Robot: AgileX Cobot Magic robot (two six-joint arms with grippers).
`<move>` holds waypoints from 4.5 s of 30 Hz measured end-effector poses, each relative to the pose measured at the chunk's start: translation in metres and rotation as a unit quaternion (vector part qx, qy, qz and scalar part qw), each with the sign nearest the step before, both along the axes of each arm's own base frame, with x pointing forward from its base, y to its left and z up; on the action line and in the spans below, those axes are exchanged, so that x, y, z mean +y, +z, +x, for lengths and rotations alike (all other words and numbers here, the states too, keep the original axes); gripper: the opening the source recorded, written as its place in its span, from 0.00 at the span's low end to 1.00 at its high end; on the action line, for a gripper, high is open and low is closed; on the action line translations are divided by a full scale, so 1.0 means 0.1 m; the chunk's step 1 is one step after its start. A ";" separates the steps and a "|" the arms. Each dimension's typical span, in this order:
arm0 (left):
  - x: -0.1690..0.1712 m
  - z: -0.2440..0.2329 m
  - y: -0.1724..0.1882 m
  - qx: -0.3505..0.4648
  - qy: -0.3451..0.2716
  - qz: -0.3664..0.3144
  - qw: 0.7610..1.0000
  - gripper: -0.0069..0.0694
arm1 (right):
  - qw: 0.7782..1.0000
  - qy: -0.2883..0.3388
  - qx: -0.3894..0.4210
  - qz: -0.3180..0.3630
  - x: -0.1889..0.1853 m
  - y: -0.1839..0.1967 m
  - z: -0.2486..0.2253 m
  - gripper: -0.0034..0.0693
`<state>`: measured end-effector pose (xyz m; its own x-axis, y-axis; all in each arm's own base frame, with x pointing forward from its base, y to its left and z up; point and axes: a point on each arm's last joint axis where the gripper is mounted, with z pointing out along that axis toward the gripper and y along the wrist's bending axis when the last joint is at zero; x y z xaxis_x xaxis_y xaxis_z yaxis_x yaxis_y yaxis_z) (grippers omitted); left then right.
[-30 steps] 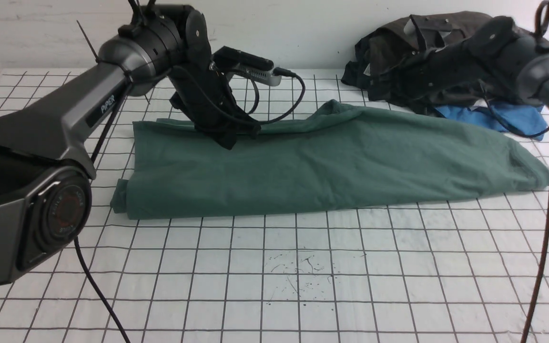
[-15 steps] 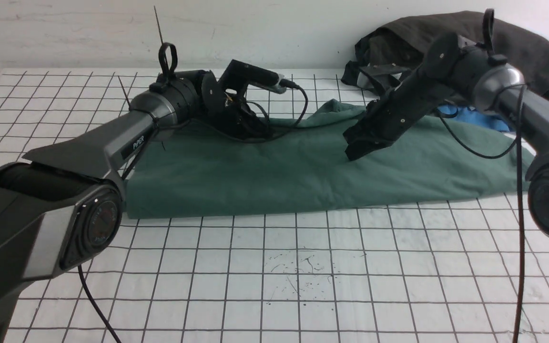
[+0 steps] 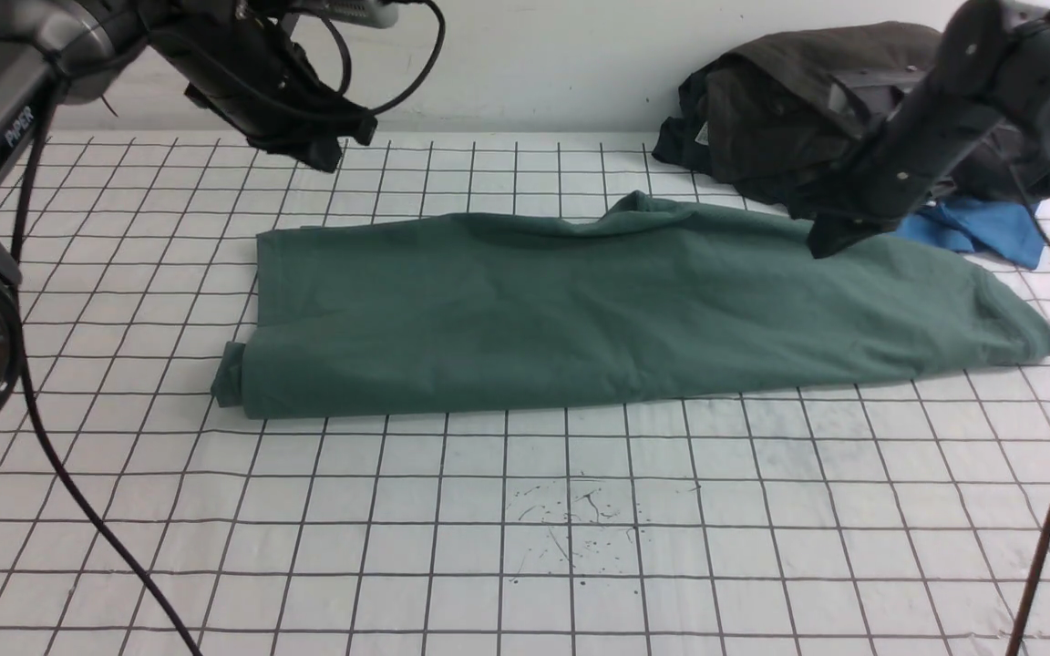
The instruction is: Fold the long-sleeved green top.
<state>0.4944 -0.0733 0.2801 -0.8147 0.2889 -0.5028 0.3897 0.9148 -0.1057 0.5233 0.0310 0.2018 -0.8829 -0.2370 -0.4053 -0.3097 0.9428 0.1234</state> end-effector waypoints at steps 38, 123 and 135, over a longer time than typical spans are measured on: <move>0.15 -1.92 1.65 -0.108 -0.035 0.025 0.993 0.08 | 0.972 -0.211 0.094 0.052 -1.51 -0.46 -0.57 0.80; 0.44 -4.09 0.40 -0.366 0.008 -0.028 0.930 0.08 | 0.941 0.193 -0.277 0.028 2.15 2.14 -1.55 0.03; 0.56 -4.42 -0.04 -0.491 0.018 -0.029 0.871 0.08 | 0.957 0.121 -0.252 -0.075 0.82 1.72 -3.06 0.03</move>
